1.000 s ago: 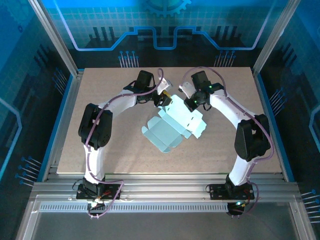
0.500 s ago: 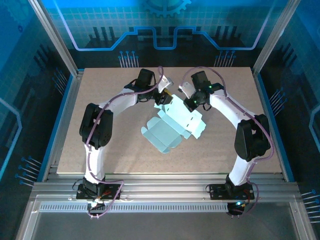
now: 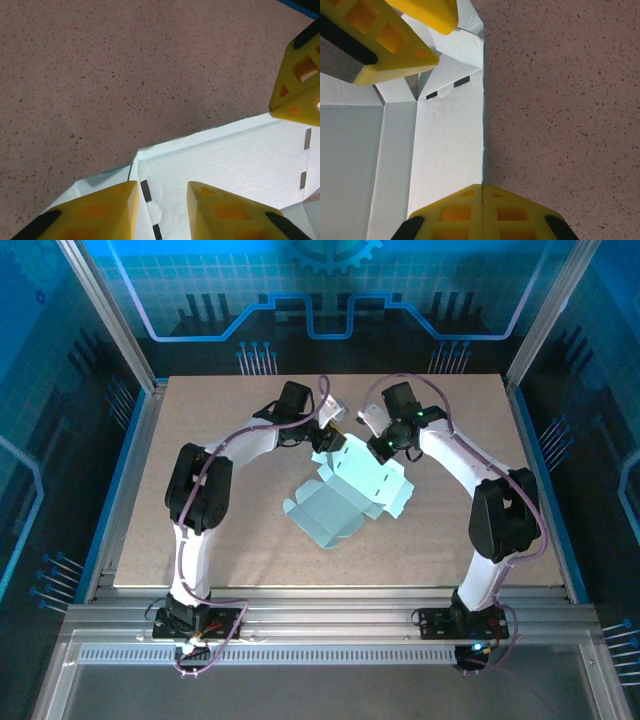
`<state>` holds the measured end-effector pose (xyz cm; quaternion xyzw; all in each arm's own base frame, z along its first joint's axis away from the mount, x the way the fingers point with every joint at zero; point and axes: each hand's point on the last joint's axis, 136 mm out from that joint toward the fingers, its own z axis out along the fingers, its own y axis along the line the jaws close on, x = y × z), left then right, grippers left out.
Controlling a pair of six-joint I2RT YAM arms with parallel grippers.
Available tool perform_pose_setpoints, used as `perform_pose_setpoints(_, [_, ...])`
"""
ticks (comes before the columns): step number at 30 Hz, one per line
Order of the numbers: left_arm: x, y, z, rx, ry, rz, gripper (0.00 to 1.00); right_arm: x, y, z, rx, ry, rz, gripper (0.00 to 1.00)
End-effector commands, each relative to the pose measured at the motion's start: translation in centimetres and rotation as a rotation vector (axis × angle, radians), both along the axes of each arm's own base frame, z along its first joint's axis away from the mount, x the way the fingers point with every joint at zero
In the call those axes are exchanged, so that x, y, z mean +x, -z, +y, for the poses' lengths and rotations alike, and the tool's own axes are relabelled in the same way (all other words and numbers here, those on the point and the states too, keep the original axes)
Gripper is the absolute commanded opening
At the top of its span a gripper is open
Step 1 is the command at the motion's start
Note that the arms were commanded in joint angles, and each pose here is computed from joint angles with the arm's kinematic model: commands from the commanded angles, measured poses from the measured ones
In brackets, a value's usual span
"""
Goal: Fold the paper box
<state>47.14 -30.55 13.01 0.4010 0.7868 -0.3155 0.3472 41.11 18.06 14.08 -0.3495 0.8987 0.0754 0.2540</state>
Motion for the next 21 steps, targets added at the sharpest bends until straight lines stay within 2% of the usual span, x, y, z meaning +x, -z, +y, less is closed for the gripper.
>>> perform_pose_setpoints(1, [0.4, -0.1, 0.8, 0.008, -0.02, 0.009, 0.33, -0.7, -0.1, 1.0, 0.019, -0.023, 0.01, 0.0])
perform_pose_setpoints(6, [0.3, -0.7, 1.6, 0.004, -0.026, 0.004, 0.31, -0.7, 0.0, 1.0, 0.02, -0.021, 0.013, 0.0])
perform_pose_setpoints(12, [-0.6, -2.6, 2.3, -0.033, -0.002, -0.013, 0.43, -0.8, 0.1, 1.1, 0.023, -0.023, 0.015, 0.0])
perform_pose_setpoints(18, [-0.5, -2.6, 2.5, -0.03, 0.006, 0.0, 0.45, -0.9, 0.3, 1.2, 0.026, -0.032, 0.021, 0.0])
perform_pose_setpoints(21, [-0.5, -2.3, 2.2, -0.041, 0.019, 0.017, 0.5, -0.8, 0.2, 1.2, 0.027, -0.032, 0.02, 0.0])
